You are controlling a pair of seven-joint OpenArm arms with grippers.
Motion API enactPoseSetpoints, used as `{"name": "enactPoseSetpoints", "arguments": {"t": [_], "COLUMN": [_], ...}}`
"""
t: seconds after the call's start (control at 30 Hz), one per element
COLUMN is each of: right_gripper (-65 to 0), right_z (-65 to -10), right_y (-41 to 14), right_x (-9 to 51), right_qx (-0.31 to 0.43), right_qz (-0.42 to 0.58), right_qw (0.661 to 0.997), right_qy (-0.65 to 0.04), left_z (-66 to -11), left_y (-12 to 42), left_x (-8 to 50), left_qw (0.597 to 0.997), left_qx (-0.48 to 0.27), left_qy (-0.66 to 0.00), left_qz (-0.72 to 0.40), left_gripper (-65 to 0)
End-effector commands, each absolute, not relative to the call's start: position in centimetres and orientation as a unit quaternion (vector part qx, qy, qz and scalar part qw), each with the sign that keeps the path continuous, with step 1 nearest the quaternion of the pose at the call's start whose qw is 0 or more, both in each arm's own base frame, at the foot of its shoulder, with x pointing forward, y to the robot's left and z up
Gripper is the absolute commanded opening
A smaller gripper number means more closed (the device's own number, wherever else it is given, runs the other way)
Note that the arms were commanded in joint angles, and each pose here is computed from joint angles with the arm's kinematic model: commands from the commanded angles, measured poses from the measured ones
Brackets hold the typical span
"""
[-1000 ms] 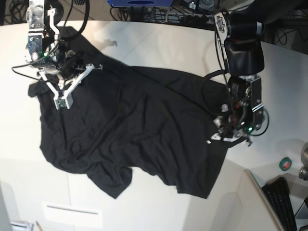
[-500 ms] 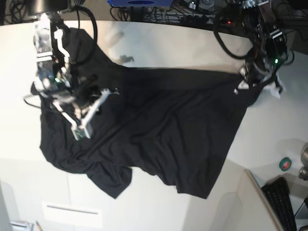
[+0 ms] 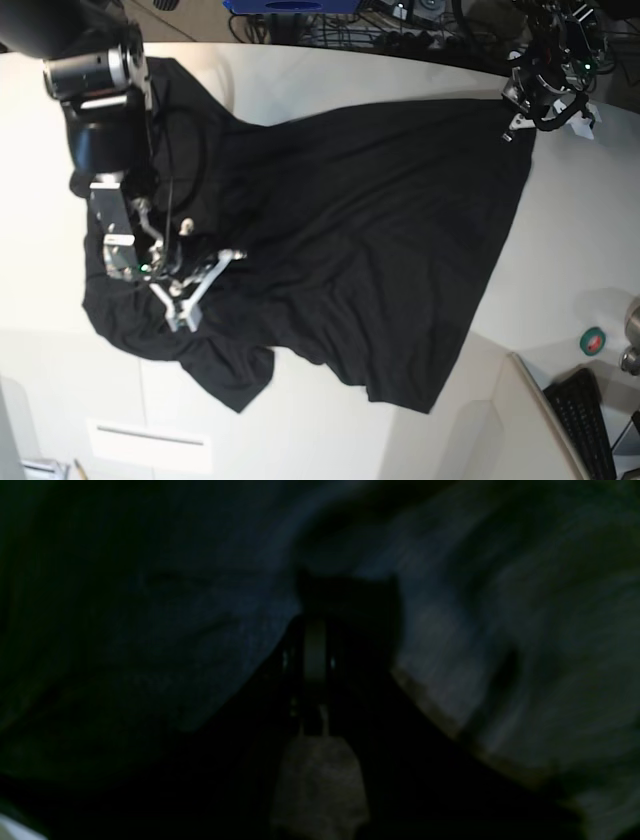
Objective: Layout the t-shirt on the table in an organized manner, then fold the t-shirt properly
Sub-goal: 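Pull the held edges apart with both grippers to smooth the shirt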
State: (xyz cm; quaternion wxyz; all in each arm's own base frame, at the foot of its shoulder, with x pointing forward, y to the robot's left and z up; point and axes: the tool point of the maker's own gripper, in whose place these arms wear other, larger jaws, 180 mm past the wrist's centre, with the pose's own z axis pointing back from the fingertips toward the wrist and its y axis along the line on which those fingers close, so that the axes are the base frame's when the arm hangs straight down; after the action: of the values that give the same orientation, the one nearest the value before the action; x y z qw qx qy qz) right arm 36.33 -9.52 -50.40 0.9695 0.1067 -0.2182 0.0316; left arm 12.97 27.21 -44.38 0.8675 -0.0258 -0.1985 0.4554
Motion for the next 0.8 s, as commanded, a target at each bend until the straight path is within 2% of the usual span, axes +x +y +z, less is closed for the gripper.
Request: {"name": "enactPoseSetpoints", "arguments": {"t": [0.0, 0.27, 0.37, 0.5, 0.6, 0.67, 0.77], "right_gripper": [-65.0, -65.0, -65.0, -65.0, -65.0, -65.0, -65.0], "right_z": [-50.6, -49.1, -48.5, -46.0, -43.2, -41.5, -39.6], "right_y": [-12.3, -15.2, -15.1, -14.6, -14.9, -15.7, -17.0], "right_x": [36.7, 39.9, 40.4, 40.4, 39.2, 38.1, 35.0], "right_qx": [0.074, 0.055, 0.055, 0.054, 0.047, 0.040, 0.025], "right_qz": [0.019, 0.001, 0.002, 0.019, 0.031, 0.025, 0.021], "right_qw": [0.974, 0.963, 0.960, 0.943, 0.932, 0.931, 0.935], "right_qy": [-0.215, -0.265, -0.274, -0.329, -0.357, -0.363, -0.352], "left_z": [-43.7, -42.6, -42.7, -42.7, -41.1, -39.8, -39.1], "left_y": [27.7, 27.5, 26.8, 27.0, 27.2, 27.2, 27.4], "left_x": [13.5, 16.4, 16.3, 14.8, 14.2, 14.1, 14.6], "left_qw": [0.867, 0.861, 0.866, 0.870, 0.873, 0.875, 0.875], "left_qx": [-0.022, -0.039, -0.052, -0.043, -0.032, -0.027, -0.024], "left_qy": [-0.212, -0.241, -0.223, -0.211, -0.228, -0.242, -0.254], "left_qz": [0.450, 0.446, 0.444, 0.444, 0.429, 0.418, 0.412], "left_gripper": [-65.0, -65.0, -65.0, -33.4, -17.8, -14.0, -14.5]}}
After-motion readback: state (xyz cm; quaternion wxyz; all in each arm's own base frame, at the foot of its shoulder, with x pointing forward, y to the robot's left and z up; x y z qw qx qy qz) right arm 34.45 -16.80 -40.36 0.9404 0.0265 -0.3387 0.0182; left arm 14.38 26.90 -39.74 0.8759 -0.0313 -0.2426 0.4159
